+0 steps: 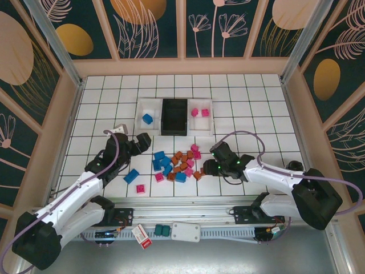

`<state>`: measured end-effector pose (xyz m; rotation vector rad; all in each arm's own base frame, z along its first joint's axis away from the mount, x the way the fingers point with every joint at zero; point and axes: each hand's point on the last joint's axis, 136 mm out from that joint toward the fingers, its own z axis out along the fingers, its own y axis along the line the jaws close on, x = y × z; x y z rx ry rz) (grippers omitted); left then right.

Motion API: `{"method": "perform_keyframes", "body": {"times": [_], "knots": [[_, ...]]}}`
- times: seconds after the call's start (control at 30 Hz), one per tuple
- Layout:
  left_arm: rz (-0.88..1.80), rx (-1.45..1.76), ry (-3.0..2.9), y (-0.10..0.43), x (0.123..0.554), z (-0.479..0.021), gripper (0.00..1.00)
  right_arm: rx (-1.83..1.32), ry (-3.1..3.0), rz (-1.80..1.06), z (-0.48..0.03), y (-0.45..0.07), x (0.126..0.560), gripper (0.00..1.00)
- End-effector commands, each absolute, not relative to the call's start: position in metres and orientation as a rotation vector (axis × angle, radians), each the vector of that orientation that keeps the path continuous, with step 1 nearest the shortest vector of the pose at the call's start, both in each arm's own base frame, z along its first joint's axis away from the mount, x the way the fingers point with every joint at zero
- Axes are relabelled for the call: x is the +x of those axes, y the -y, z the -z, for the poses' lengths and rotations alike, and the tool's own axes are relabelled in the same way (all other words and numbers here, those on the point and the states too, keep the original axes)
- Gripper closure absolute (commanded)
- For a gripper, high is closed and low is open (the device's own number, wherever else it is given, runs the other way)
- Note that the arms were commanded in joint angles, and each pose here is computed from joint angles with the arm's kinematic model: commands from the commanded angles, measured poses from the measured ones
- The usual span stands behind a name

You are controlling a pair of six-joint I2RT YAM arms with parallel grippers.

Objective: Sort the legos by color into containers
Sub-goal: Pick up the lego from the bottom-center of the table, then place the lego in the container.

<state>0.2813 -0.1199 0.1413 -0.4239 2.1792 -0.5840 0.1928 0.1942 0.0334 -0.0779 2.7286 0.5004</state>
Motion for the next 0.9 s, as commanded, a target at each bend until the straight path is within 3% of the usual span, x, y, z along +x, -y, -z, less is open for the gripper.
{"method": "perform_keyframes", "body": {"times": [0.0, 0.23, 0.43, 0.6, 0.87], "knots": [[0.515, -0.467, -2.188, 0.106, 0.275, -0.135, 0.01, -0.067, -2.719, -0.397, -0.034, -0.184, 0.198, 0.61], [0.457, -0.516, -2.182, 0.092, 0.268, -0.137, 0.01, -0.175, -2.545, -0.498, -0.097, -0.213, 0.229, 0.79], [0.402, -0.601, -2.189, 0.076, 0.256, -0.127, 0.01, -0.36, -2.311, -0.741, -0.171, -0.299, 0.283, 0.84], [0.375, -0.658, -2.201, 0.067, 0.246, -0.118, 0.01, -0.481, -2.21, -0.843, -0.191, -0.387, 0.336, 0.84], [0.372, -0.739, -2.259, 0.063, 0.23, -0.092, 0.01, -0.5, -2.225, -0.813, -0.153, -0.468, 0.415, 0.82]]}}
